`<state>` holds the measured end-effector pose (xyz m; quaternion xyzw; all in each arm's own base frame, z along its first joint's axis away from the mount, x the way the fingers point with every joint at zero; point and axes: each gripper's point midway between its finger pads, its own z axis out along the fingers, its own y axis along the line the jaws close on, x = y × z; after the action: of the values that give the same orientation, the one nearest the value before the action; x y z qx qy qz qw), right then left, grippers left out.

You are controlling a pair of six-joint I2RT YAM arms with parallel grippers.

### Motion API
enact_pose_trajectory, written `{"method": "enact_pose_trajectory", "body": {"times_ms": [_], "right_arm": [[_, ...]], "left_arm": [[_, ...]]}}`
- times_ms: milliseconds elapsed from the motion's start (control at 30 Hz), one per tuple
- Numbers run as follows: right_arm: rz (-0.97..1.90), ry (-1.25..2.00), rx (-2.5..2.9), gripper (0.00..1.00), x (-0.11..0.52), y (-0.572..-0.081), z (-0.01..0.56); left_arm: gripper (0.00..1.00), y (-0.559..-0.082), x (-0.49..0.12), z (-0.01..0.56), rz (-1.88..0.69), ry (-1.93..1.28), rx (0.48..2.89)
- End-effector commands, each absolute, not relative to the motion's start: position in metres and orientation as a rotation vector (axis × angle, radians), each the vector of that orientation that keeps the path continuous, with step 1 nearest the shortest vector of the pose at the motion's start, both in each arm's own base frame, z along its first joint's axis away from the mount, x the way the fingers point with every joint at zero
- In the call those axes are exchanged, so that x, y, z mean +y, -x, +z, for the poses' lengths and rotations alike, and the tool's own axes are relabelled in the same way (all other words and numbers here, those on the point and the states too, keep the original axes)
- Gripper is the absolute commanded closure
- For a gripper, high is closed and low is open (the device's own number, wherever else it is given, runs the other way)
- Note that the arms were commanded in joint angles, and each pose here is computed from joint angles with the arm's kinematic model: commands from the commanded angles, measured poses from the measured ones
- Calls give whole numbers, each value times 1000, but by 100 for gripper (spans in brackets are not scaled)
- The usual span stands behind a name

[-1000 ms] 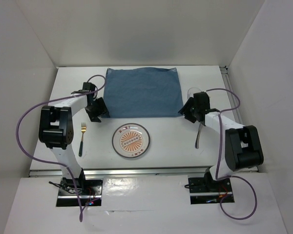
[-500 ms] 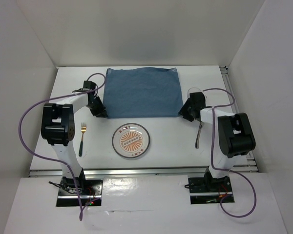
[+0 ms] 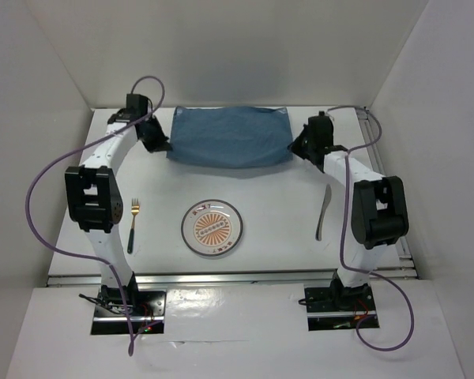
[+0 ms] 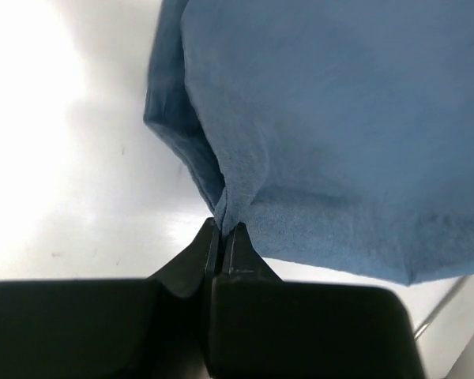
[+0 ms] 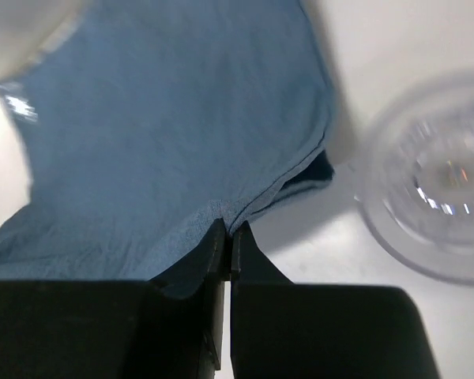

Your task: Set the dinner table for one person

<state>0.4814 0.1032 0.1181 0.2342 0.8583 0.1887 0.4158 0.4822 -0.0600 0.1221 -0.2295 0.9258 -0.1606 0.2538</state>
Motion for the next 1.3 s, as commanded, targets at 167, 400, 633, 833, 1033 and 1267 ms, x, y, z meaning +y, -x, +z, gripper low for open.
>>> {"method": "enact_pose_trajectory", "body": {"times_ms": [167,400,633,833,1033,1267], "right_arm": [[556,-410,1799,100,102,-490,308],[594,-324,1542,100,92,-436,429],[598,-283,1392,100,85,-401,495],[577,-266,1435,100,91,-436,481],[586,-238,1468,100,105,-496,468],[591,-213,1430,100,109,-535,481]], "left_arm": [[100,-488,-27,309,-497,488,2154],[100,-441,4,413,-451,459,1895],[100,-410,0,472,-471,399,1745],[100,-448,-5,448,-544,391,1802],[100,-494,-10,425,-621,363,1846],[100,-522,-10,425,-651,357,1830]]}}
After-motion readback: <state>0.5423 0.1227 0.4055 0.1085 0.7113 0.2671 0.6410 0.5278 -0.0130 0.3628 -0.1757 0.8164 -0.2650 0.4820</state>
